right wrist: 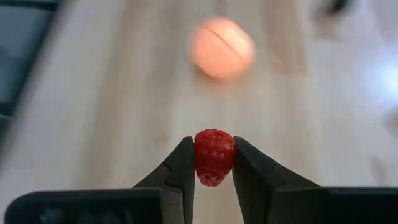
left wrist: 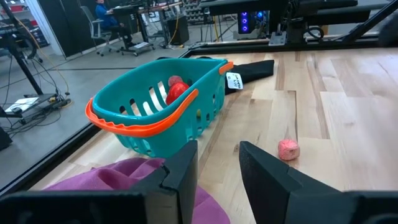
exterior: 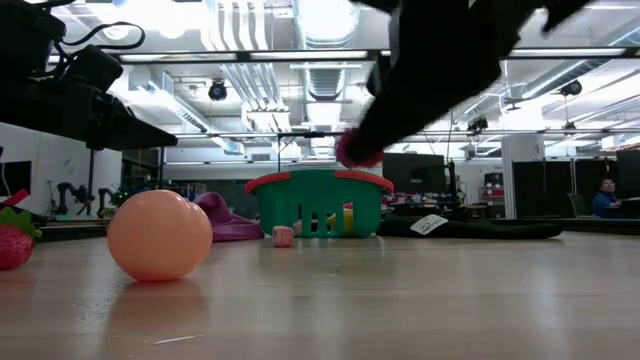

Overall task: Pick and placing Produce into tupperware
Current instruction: Put the red raspberry into the blue bin

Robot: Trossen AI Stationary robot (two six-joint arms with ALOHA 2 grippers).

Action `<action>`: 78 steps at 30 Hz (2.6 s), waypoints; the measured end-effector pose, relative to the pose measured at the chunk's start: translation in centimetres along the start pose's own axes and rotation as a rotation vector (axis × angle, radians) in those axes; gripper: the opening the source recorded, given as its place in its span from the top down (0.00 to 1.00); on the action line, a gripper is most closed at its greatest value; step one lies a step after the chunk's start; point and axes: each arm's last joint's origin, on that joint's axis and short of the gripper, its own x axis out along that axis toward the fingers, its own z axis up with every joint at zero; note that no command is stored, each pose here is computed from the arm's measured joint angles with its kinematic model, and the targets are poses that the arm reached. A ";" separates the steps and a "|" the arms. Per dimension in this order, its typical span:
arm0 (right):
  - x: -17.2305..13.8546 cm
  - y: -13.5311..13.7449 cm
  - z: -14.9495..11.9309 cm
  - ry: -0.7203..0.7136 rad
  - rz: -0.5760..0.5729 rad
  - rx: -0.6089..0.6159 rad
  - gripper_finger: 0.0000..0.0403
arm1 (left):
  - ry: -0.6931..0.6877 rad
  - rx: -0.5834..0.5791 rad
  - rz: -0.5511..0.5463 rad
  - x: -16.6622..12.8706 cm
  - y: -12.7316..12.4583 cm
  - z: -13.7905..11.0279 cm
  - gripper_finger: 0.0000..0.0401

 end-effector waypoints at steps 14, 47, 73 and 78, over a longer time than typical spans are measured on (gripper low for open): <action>-0.4 -0.6 -1.0 0.071 -0.165 0.007 0.82 | 0.000 0.000 0.000 0.0 0.0 0.0 0.74; -7.9 -11.5 4.3 -0.246 0.141 -0.232 0.82 | 0.007 0.003 0.000 0.0 0.0 -0.1 0.74; -8.1 -31.1 0.9 -0.023 -0.318 0.107 0.82 | 0.006 0.015 0.005 0.0 0.0 -0.1 0.74; -6.9 -33.5 1.4 0.008 -0.341 0.172 0.82 | 0.005 0.038 0.022 0.0 0.1 0.0 0.74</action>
